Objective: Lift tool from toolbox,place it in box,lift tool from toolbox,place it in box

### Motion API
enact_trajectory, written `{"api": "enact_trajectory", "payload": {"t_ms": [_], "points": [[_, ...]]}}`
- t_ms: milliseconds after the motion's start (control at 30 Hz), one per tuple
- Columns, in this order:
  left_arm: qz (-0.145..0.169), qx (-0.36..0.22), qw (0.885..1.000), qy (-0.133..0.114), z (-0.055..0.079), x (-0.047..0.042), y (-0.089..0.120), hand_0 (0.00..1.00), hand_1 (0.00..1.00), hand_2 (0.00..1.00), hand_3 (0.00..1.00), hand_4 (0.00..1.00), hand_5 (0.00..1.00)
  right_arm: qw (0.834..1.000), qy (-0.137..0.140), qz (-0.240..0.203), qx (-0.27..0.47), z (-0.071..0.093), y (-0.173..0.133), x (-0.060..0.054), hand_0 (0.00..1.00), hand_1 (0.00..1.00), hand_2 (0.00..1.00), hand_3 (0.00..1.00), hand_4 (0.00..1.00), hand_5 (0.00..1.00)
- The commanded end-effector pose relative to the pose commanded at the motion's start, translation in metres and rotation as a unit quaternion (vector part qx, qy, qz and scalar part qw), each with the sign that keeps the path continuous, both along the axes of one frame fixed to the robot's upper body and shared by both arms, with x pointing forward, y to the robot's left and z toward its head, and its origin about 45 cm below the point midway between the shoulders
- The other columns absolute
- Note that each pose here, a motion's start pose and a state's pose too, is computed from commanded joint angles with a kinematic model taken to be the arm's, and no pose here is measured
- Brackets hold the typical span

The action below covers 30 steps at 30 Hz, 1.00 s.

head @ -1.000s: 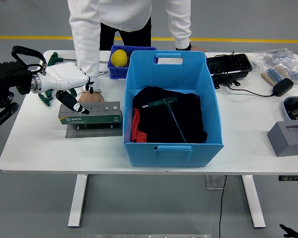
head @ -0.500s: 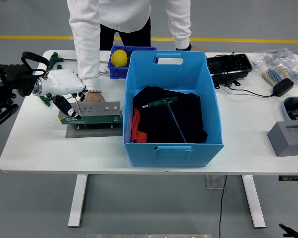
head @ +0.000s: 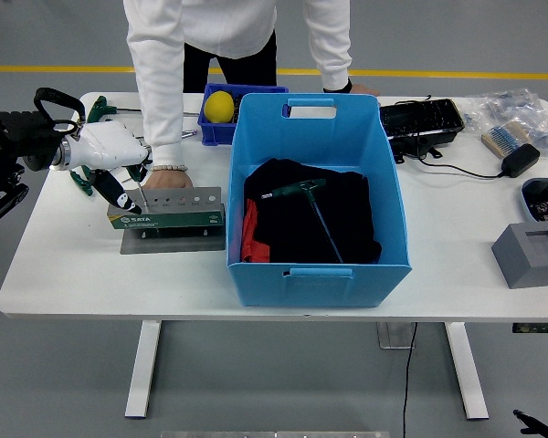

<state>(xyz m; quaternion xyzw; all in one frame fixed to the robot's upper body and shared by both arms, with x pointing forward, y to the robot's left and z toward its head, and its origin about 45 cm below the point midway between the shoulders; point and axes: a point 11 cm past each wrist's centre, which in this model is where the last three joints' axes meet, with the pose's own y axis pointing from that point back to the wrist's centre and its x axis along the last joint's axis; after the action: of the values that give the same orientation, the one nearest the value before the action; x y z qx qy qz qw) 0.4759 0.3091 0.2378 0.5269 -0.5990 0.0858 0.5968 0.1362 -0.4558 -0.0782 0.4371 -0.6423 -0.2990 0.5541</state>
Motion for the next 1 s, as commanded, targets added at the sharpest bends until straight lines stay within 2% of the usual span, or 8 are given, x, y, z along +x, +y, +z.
{"api": "enact_trajectory", "payload": {"t_ms": [167, 433, 467, 633, 667, 1000], "points": [[0.018, -0.019, 1.0, 0.013, -0.0009, 0.0003, 0.0012, 0.535, 0.579, 0.59, 0.512, 0.943, 0.718, 1.0, 0.0, 0.0, 0.0, -0.0001, 0.0, -0.0003, 0.63, 0.601, 0.664, 0.541, 0.783, 0.658], [0.021, 0.001, 1.0, 0.017, -0.0038, -0.0004, 0.0045, 0.533, 0.572, 0.585, 0.508, 0.943, 0.718, 1.0, 0.0, 0.0, 0.0, -0.0001, 0.0, -0.0004, 0.63, 0.6, 0.664, 0.54, 0.783, 0.658], [0.021, 0.002, 1.0, 0.017, -0.0035, -0.0002, 0.0047, 0.531, 0.54, 0.53, 0.469, 0.942, 0.719, 1.0, 0.0, 0.0, 0.0, -0.0001, 0.0, -0.0002, 0.63, 0.602, 0.663, 0.54, 0.783, 0.658], [0.021, -0.003, 1.0, 0.021, -0.0019, -0.0004, 0.0015, 0.531, 0.54, 0.53, 0.469, 0.942, 0.719, 1.0, 0.001, 0.0, 0.0, -0.0001, 0.0001, -0.0003, 0.63, 0.602, 0.663, 0.54, 0.783, 0.658], [0.021, -0.004, 1.0, 0.022, -0.0019, -0.0006, 0.0007, 0.533, 0.521, 0.491, 0.425, 0.939, 0.724, 1.0, 0.001, 0.0, 0.0, -0.0002, 0.0001, -0.0004, 0.629, 0.6, 0.664, 0.54, 0.783, 0.659], [0.026, -0.002, 0.999, 0.032, -0.0038, -0.0017, -0.0021, 0.533, 0.519, 0.483, 0.416, 0.939, 0.725, 1.0, 0.001, 0.0, 0.0, -0.0002, 0.0002, -0.0005, 0.629, 0.601, 0.664, 0.54, 0.783, 0.66]]}}
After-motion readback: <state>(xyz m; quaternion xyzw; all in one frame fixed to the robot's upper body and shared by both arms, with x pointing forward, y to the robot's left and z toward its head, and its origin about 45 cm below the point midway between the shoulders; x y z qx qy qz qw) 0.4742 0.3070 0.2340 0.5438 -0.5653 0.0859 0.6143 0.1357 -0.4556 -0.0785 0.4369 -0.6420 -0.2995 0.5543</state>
